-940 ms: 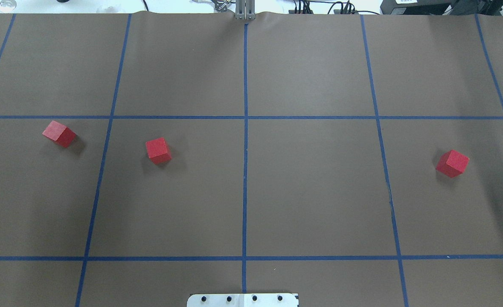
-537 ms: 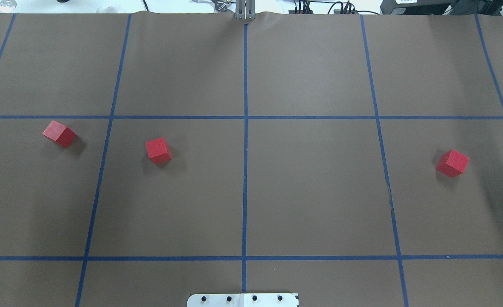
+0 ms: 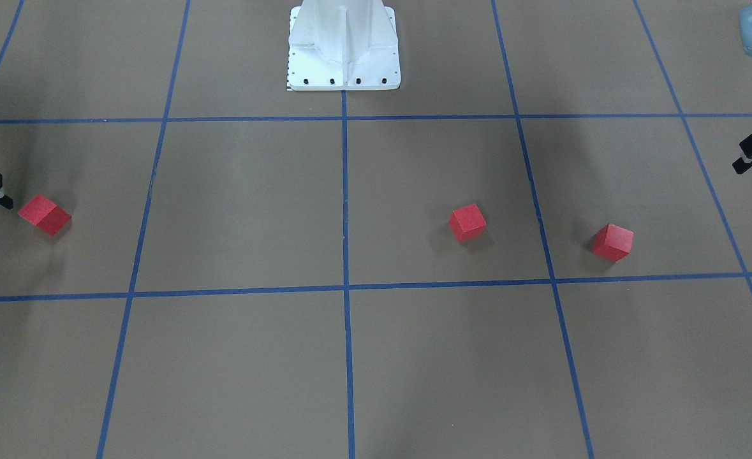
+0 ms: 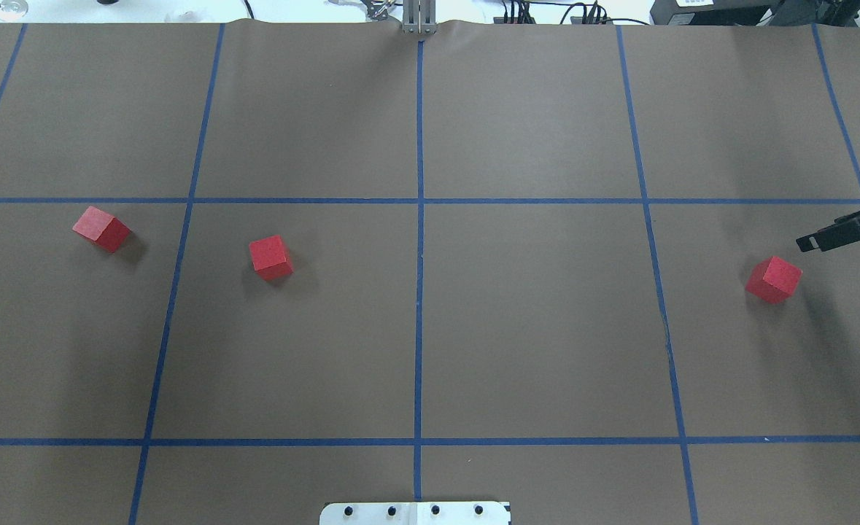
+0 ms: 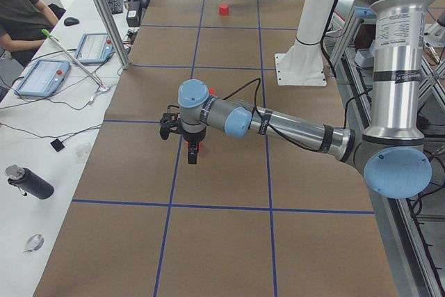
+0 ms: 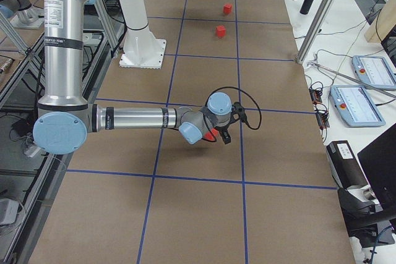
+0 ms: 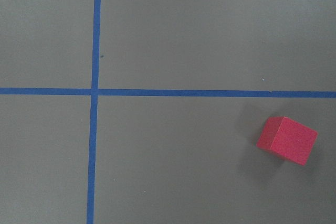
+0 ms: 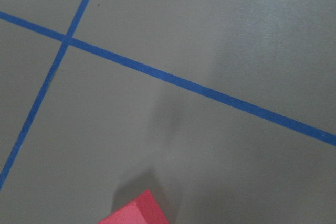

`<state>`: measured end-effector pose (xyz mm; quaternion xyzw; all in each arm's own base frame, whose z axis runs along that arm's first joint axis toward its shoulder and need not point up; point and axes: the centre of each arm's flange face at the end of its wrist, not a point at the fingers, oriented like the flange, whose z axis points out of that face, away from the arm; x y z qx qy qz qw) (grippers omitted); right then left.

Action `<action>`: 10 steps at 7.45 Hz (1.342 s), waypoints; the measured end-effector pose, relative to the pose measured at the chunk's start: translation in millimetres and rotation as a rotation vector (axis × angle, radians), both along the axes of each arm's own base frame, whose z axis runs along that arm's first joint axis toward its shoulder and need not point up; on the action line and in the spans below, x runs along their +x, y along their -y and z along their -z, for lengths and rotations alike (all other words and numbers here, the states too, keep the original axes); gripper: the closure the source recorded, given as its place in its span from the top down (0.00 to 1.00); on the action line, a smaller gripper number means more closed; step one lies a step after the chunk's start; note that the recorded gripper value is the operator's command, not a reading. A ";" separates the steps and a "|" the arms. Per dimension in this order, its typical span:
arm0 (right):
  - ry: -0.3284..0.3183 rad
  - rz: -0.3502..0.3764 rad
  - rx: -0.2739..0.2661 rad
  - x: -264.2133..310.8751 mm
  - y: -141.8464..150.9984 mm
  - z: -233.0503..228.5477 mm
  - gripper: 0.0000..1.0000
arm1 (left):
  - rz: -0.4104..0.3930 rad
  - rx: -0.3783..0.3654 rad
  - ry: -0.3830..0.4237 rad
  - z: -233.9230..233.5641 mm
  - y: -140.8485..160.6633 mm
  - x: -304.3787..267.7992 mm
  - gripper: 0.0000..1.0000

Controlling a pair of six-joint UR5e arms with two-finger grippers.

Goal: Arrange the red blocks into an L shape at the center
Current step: 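Lower the right gripper onto the red cube near its side and grasp it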

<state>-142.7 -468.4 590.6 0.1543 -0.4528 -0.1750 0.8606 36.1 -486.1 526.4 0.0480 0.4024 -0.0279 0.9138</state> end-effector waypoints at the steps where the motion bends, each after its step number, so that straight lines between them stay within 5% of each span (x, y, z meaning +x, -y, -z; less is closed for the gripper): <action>1: -0.011 0.029 0.031 -22.2 -5.2 7.7 0.98 | 0.002 0.001 -0.002 0.8 0.0 0.2 1.00; 4: -0.065 0.094 0.119 -76.8 -26.1 21.7 0.83 | 0.002 0.002 -0.002 1.1 0.1 0.3 1.00; 10: -0.107 0.142 0.238 -70.1 -20.3 21.3 0.77 | 0.002 0.002 -0.002 1.2 0.0 0.3 1.00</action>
